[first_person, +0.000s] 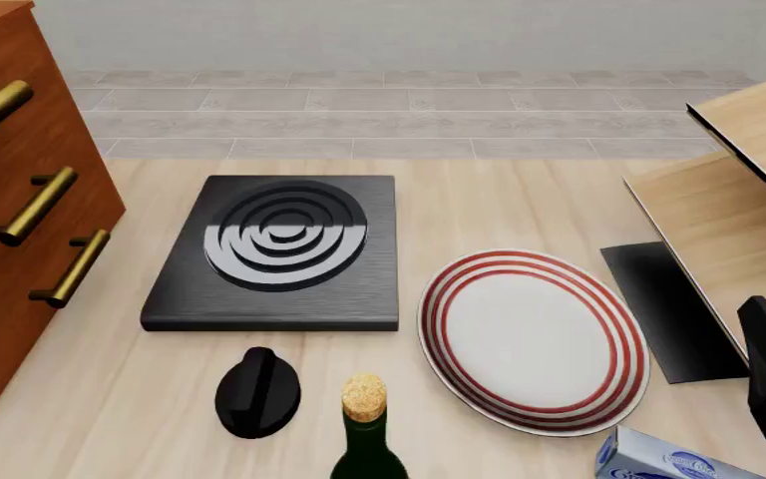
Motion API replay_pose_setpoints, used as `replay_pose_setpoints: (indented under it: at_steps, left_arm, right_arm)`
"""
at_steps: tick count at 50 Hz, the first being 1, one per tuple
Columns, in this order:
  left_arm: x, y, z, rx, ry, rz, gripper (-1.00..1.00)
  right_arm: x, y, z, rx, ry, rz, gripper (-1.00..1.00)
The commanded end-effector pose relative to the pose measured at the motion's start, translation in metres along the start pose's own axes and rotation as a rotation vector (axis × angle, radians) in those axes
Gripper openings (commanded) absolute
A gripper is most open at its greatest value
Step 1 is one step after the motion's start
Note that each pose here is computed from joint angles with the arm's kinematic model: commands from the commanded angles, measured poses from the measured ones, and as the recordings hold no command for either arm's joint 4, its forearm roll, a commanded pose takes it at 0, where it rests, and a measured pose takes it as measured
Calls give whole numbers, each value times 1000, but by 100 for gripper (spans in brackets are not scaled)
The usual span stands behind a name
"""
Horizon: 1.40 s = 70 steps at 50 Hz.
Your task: Put the bowl on the top of the cabinet.
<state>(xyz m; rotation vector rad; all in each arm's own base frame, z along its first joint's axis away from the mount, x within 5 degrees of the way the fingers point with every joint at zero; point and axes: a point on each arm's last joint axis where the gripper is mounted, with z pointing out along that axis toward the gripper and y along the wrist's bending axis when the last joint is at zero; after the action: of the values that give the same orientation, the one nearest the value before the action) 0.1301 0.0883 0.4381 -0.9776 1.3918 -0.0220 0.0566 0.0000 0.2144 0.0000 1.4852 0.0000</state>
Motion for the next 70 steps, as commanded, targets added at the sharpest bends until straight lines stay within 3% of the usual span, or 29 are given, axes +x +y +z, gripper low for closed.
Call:
replay_pose_setpoints:
  at_steps: [1, 8, 12, 28, 70]
  left_arm:
    - [-1, 7, 12, -37, -9, -75, -100]
    - [-3, 10, 17, -56, -19, -89, -100]
    - [6, 22, 34, -105, 14, -147, -100]
    - [5, 36, 54, -162, 0, -164, -100]
    - [2, 31, 62, -133, -9, -183, -100]
  right_arm:
    - [0, 0, 0, 0, 0, 0, 100]
    - [0, 0, 0, 0, 0, 0, 100]
    - [0, 0, 0, 0, 0, 0, 100]
    - [0, 0, 0, 0, 0, 0, 100]
    - [0, 0, 0, 0, 0, 0, 100]
